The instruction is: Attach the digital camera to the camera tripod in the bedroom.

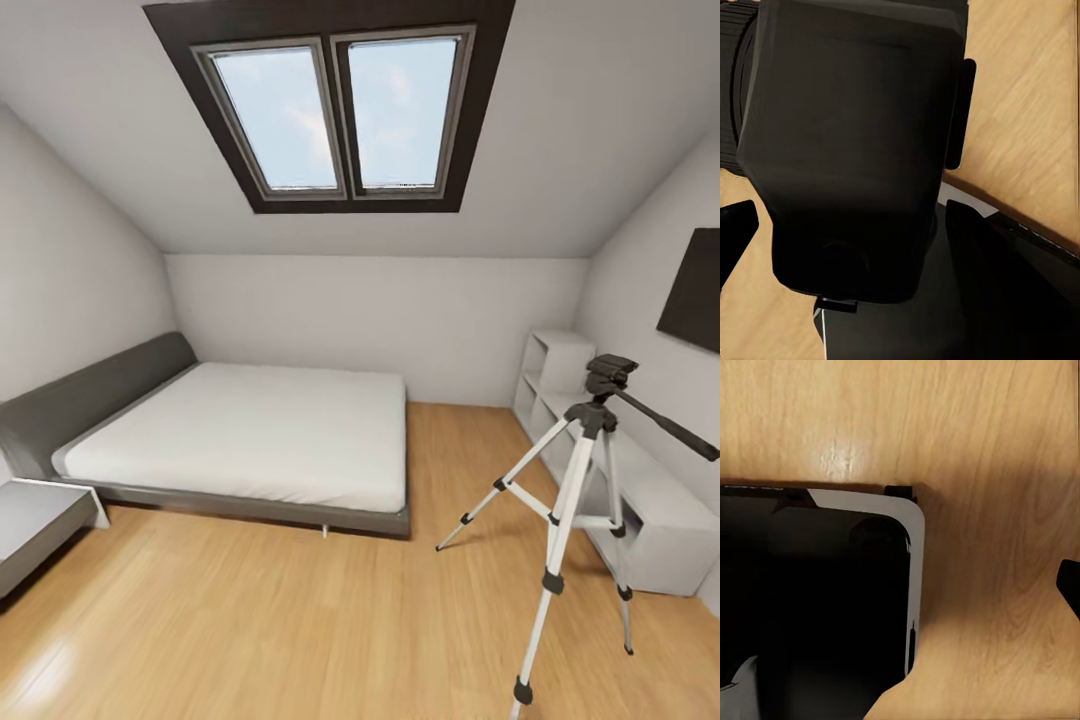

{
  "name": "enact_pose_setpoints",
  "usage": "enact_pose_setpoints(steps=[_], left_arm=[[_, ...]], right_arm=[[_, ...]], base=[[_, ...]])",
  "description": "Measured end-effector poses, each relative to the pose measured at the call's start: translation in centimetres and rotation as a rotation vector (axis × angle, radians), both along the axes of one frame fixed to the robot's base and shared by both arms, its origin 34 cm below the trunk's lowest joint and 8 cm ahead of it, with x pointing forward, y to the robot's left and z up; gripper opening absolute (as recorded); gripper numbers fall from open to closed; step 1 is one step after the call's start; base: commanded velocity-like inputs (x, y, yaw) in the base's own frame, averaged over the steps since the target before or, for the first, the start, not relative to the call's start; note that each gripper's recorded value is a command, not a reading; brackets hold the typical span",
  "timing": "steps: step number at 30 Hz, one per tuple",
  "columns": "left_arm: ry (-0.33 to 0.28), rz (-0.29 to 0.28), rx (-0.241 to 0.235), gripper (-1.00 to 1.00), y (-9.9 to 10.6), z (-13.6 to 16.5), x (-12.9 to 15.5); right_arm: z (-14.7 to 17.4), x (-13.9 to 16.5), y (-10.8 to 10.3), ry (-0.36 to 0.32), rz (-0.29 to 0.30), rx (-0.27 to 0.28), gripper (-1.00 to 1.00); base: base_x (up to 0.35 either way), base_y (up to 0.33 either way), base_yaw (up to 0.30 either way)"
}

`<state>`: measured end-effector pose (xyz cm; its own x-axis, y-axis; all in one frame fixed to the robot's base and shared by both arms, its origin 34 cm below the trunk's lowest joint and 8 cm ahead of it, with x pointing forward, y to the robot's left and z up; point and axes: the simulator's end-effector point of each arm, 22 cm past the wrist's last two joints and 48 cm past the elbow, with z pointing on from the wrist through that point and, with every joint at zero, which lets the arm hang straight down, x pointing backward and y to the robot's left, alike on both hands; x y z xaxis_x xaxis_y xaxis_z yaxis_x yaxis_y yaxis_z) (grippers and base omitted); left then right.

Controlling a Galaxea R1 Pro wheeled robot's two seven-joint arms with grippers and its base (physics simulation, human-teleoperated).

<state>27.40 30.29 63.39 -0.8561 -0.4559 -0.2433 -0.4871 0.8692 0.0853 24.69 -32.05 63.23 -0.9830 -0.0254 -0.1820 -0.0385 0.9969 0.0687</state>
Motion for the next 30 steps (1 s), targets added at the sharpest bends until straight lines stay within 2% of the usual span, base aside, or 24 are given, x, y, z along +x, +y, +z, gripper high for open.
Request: enact_pose_setpoints(steps=[14, 30], left_arm=[[0.0, -0.005, 0.001, -1.0, -0.03, 0.0, 0.02], [-0.001, -0.011, 0.001, -1.0, -0.04, 0.02, 0.04]], right_arm=[[0.01, -0.01, -0.15, 0.001, 0.0, -0.002, 1.0], [0.04, -0.04, -0.19, 0.001, 0.001, -0.002, 1.0]], base=[[0.007, 0.004, -0.289], [0.258, 0.183, -0.033]])
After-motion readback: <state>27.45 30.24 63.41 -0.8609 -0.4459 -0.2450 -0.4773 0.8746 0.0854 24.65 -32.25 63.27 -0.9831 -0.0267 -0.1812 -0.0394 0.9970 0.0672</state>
